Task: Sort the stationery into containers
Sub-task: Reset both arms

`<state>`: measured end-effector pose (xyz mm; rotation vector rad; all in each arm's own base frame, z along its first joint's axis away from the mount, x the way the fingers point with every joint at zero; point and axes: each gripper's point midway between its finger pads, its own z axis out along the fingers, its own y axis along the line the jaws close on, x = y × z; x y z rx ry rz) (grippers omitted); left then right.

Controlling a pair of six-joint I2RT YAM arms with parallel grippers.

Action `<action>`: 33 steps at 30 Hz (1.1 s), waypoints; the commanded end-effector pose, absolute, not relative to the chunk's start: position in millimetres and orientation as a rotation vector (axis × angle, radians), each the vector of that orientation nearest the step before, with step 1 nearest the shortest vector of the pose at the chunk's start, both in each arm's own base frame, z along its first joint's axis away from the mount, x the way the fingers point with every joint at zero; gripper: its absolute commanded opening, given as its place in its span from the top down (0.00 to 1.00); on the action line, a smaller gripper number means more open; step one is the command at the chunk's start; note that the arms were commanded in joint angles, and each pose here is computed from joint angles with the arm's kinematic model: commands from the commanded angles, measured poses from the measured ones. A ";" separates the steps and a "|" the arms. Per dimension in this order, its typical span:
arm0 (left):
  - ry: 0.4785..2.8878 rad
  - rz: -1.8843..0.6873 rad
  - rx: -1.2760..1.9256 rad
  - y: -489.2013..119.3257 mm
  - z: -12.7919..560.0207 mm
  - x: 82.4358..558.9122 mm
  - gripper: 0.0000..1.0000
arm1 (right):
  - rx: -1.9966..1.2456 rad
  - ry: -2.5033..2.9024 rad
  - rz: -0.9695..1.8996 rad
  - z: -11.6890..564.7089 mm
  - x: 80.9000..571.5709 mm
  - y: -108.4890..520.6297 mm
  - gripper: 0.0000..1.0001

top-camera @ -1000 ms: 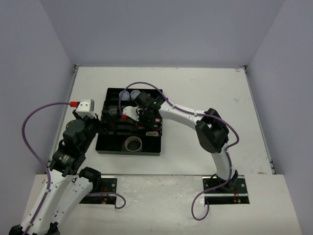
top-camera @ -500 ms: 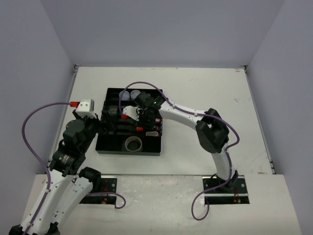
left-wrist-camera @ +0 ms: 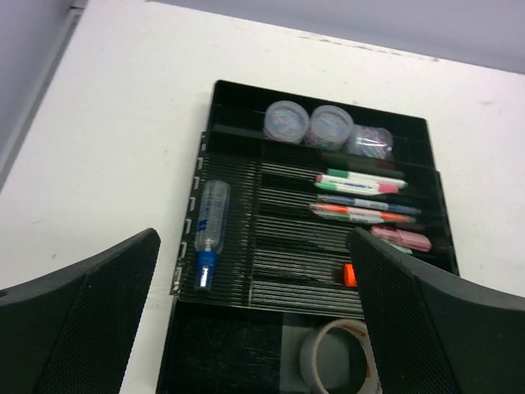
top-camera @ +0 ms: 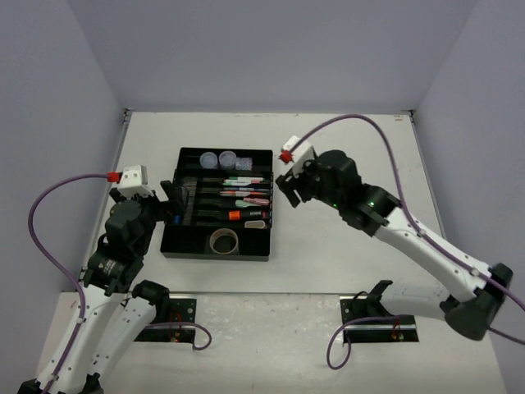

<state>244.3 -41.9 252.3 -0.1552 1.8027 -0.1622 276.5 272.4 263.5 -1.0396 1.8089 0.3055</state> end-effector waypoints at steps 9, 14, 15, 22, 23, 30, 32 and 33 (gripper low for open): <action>1.672 0.144 -0.545 35.0 264.4 231.3 0.00 | 0.126 1.773 0.160 275.8 249.6 85.4 0.01; 1.641 0.123 -0.464 30.5 265.4 229.8 0.00 | 0.187 1.743 0.211 295.1 218.5 60.6 0.01; 1.613 0.108 -0.424 28.6 270.4 227.6 0.00 | 0.187 1.748 0.217 296.8 211.4 56.2 0.01; 1.660 0.100 -0.283 14.0 258.7 235.1 0.00 | 0.253 1.772 0.111 290.9 199.3 28.6 0.01; 1.660 0.099 -0.280 13.7 258.6 235.2 0.00 | 0.259 1.773 0.097 290.1 199.1 26.4 0.01; 1.598 0.110 -0.267 18.3 261.7 229.3 0.00 | 0.280 1.794 0.051 282.5 199.7 21.5 0.01; 1.584 0.116 -0.258 19.6 263.8 226.6 0.00 | 0.292 1.791 0.050 283.4 198.8 19.7 0.01; 1.580 0.117 -0.246 19.3 264.1 225.8 0.00 | 0.303 1.786 0.052 284.6 198.2 18.6 0.01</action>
